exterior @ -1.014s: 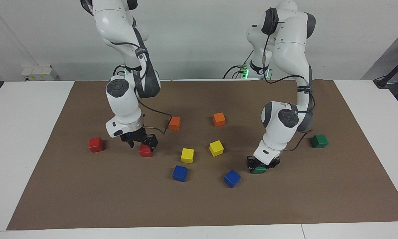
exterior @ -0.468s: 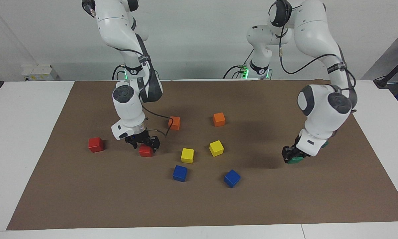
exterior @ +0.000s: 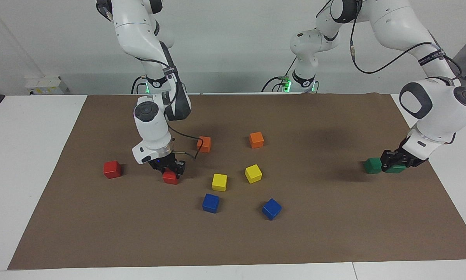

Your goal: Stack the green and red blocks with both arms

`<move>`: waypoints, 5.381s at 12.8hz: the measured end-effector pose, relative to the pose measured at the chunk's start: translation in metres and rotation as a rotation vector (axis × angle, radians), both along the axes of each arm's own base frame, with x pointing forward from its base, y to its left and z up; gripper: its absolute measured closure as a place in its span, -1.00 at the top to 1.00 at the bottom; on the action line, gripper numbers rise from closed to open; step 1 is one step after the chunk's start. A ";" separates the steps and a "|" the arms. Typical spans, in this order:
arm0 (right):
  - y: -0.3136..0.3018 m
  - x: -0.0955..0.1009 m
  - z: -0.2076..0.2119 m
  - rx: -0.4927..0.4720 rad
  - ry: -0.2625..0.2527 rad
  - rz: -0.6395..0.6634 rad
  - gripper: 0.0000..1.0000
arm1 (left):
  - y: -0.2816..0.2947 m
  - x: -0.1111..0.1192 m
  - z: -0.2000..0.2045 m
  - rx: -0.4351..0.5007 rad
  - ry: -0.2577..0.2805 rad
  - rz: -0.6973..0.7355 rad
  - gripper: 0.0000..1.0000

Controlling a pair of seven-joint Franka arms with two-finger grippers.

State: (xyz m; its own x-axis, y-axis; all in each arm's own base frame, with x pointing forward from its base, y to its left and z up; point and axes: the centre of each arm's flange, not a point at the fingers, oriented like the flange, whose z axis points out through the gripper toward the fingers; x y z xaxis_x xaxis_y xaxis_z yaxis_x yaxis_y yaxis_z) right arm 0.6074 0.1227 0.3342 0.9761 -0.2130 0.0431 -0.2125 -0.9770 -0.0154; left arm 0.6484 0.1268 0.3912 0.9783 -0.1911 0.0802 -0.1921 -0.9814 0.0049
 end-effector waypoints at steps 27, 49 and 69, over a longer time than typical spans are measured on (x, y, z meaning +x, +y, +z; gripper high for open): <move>-0.221 -0.034 0.038 -0.032 -0.006 0.395 0.10 | 0.004 -0.048 -0.047 0.031 -0.060 -0.087 0.10; -0.223 -0.042 0.022 -0.033 -0.008 0.410 0.10 | -0.031 -0.031 0.132 -0.004 -0.004 0.047 1.00; -0.222 -0.045 0.019 -0.041 -0.028 0.411 1.00 | -0.134 -0.085 0.207 -0.005 0.132 0.196 1.00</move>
State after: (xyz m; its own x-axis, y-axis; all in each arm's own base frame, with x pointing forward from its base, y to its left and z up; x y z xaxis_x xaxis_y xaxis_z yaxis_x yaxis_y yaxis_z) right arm 0.5627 -0.0991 0.3531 0.9778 0.1970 0.0716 0.1956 -0.9804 0.0250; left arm 0.5633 -0.0067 0.5981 0.9987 0.0034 -0.0502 0.0045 -0.9997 0.0226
